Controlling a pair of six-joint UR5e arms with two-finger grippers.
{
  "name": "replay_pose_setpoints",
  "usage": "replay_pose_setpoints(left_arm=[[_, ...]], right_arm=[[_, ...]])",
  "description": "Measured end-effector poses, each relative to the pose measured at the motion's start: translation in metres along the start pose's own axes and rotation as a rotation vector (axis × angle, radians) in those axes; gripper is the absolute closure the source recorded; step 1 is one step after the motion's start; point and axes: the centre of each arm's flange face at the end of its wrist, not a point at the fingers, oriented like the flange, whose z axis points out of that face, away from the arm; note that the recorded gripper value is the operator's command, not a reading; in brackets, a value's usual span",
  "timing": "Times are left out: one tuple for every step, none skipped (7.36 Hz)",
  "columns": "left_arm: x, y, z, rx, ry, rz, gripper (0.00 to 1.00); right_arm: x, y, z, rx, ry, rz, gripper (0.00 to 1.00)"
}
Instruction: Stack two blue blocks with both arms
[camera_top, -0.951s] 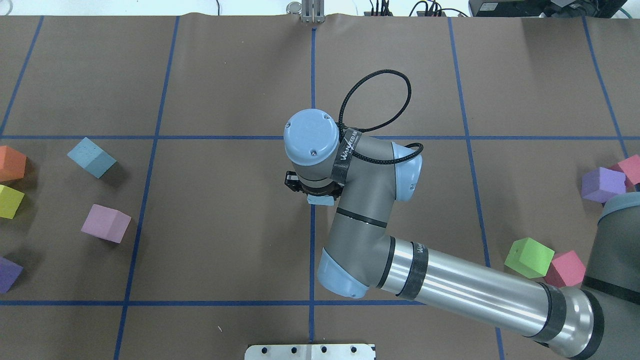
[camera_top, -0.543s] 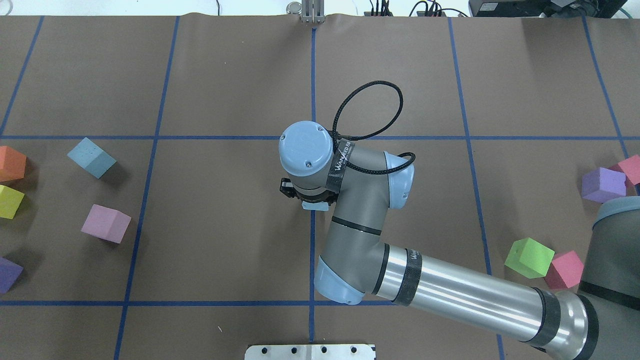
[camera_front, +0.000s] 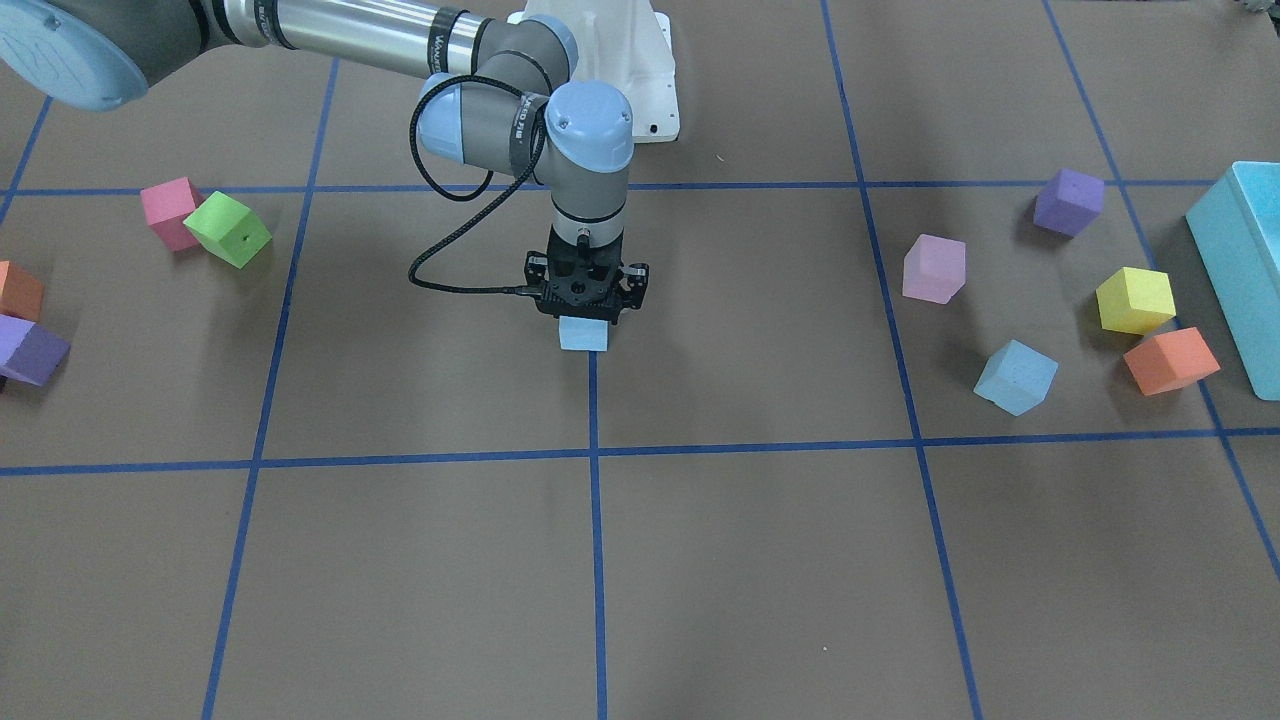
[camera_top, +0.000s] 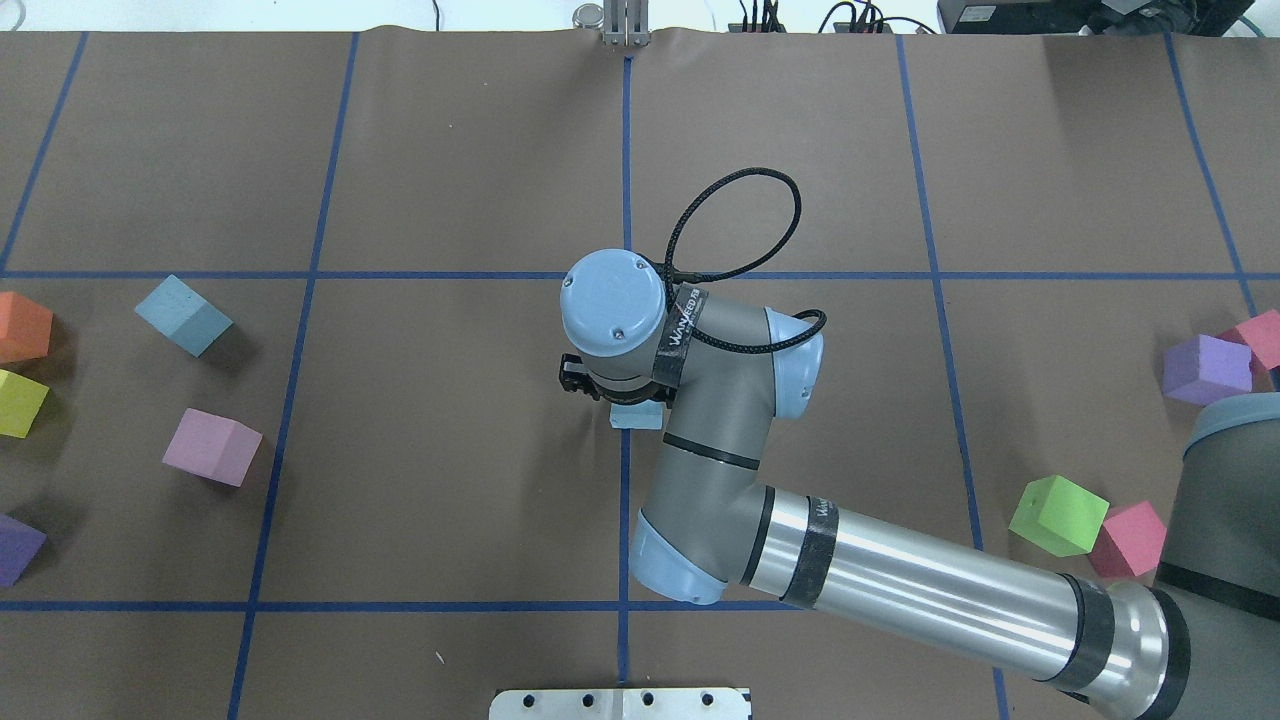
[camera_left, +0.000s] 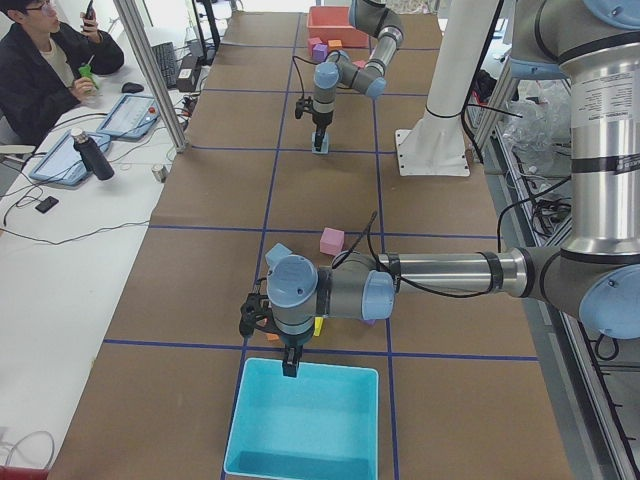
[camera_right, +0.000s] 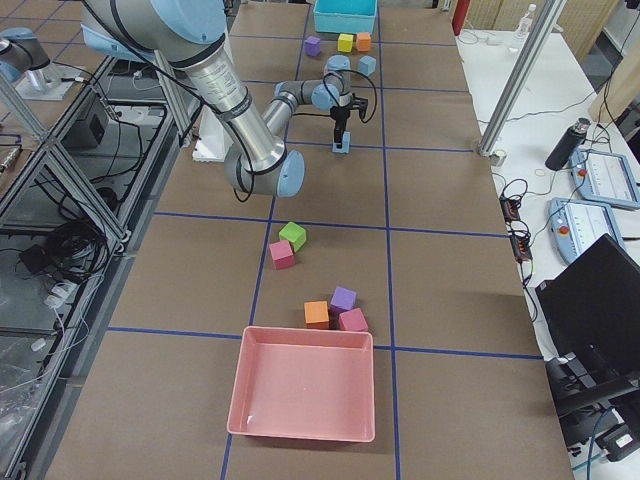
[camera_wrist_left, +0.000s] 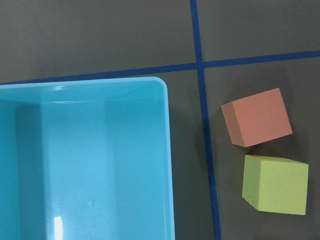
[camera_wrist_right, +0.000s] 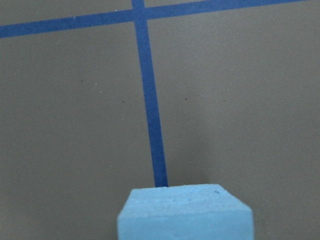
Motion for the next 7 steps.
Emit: replay_pose_setpoints(left_arm=[[0.0,0.0,0.0,0.0,0.0,-0.001,0.01],[-0.001,0.0,0.001,-0.001,0.0,-0.001,0.01],[-0.001,0.001,0.001,-0.003,0.0,-0.002,0.01],[-0.002,0.001,0.002,-0.003,0.0,-0.001,0.01],[-0.002,0.001,0.002,-0.003,0.0,-0.001,0.01],[-0.002,0.001,0.002,-0.004,0.0,-0.001,0.01],[-0.002,0.001,0.002,-0.004,0.0,-0.001,0.01]], right_arm=[[-0.004,-0.001,0.0,0.003,0.001,-0.002,0.01],[-0.009,-0.001,-0.004,0.005,-0.005,-0.004,0.0],[-0.015,-0.001,-0.012,0.007,-0.017,-0.006,0.0],[-0.016,-0.003,-0.021,0.01,-0.029,-0.01,0.0],[-0.011,-0.006,-0.034,0.013,-0.037,-0.019,0.0],[0.0,-0.011,-0.054,0.017,-0.034,-0.039,0.0],[0.018,-0.025,-0.081,0.018,-0.028,-0.058,0.0]])
